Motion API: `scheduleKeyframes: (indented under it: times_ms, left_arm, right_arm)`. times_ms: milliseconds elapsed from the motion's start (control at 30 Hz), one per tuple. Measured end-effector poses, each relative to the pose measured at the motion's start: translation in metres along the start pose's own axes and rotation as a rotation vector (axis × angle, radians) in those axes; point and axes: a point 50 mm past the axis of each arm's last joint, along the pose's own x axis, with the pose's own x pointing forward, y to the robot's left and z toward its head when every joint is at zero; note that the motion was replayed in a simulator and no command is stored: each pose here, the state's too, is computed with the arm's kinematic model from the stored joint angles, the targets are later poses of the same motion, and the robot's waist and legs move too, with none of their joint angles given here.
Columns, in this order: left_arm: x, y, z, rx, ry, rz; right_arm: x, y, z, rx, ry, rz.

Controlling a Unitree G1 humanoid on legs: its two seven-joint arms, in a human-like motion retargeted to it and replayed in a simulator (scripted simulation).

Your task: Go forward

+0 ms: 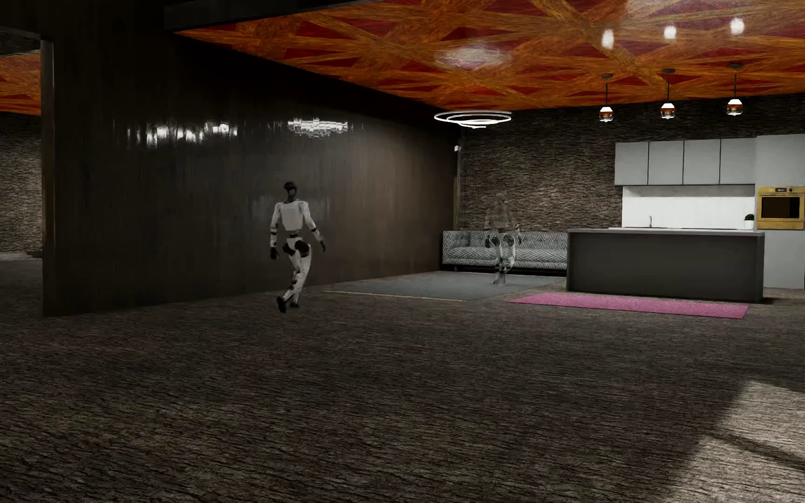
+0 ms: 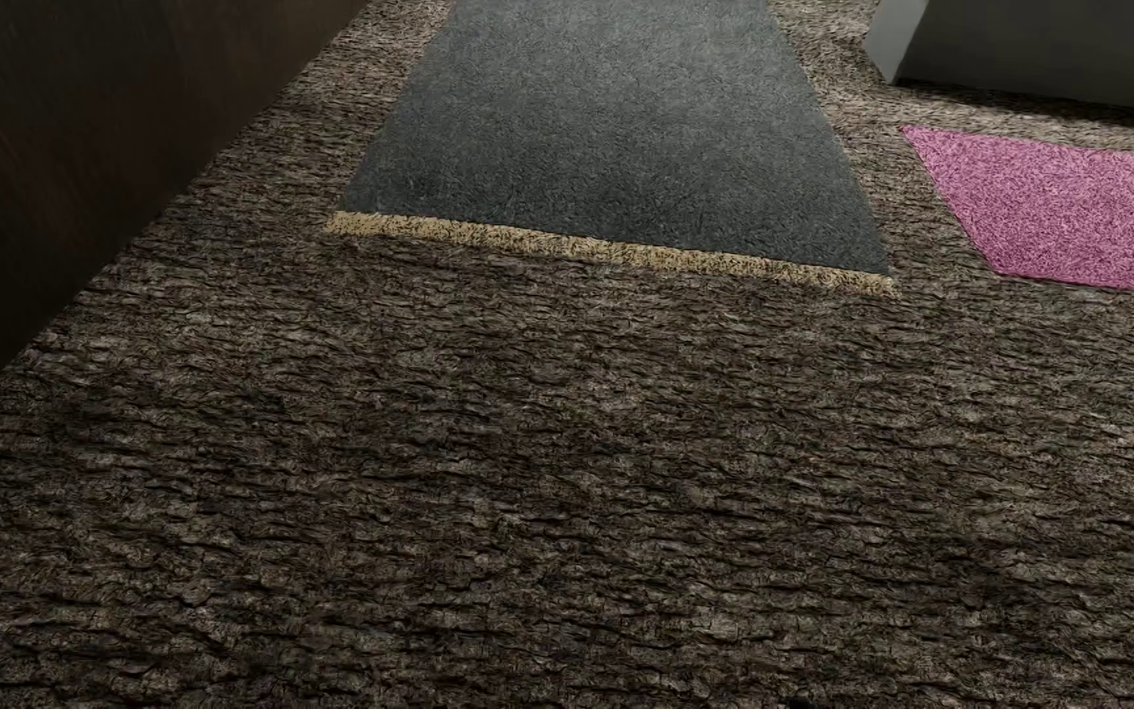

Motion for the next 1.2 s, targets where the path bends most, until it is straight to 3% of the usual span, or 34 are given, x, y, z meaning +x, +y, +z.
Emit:
scheduleKeyframes:
  times_ms: [200, 433, 600, 1000, 1100, 1200]
  left_arm:
    - [-0.001, 0.024, 0.076, 0.030, -0.245, 0.055]
    - [-0.028, 0.067, 0.165, -0.002, -0.552, 0.169]
    - [-0.011, 0.044, 0.123, 0.014, -0.401, 0.106]
    - [-0.001, 0.007, 0.024, 0.052, -0.103, 0.009]
    - [0.000, -0.002, 0.008, 0.104, -0.028, -0.019]
    - [0.001, -0.001, 0.034, 0.090, -0.125, -0.014]
  right_arm:
    - [-0.021, 0.038, -0.057, -0.100, 0.175, 0.139]
    - [-0.046, 0.062, -0.100, -0.163, 0.307, 0.239]
    - [-0.049, 0.059, -0.110, -0.169, 0.357, 0.232]
    - [0.004, -0.013, 0.021, -0.093, -0.061, -0.006]
    - [0.000, 0.001, 0.000, -0.071, 0.005, 0.025]
    - [-0.005, 0.018, -0.014, -0.138, 0.036, 0.094]
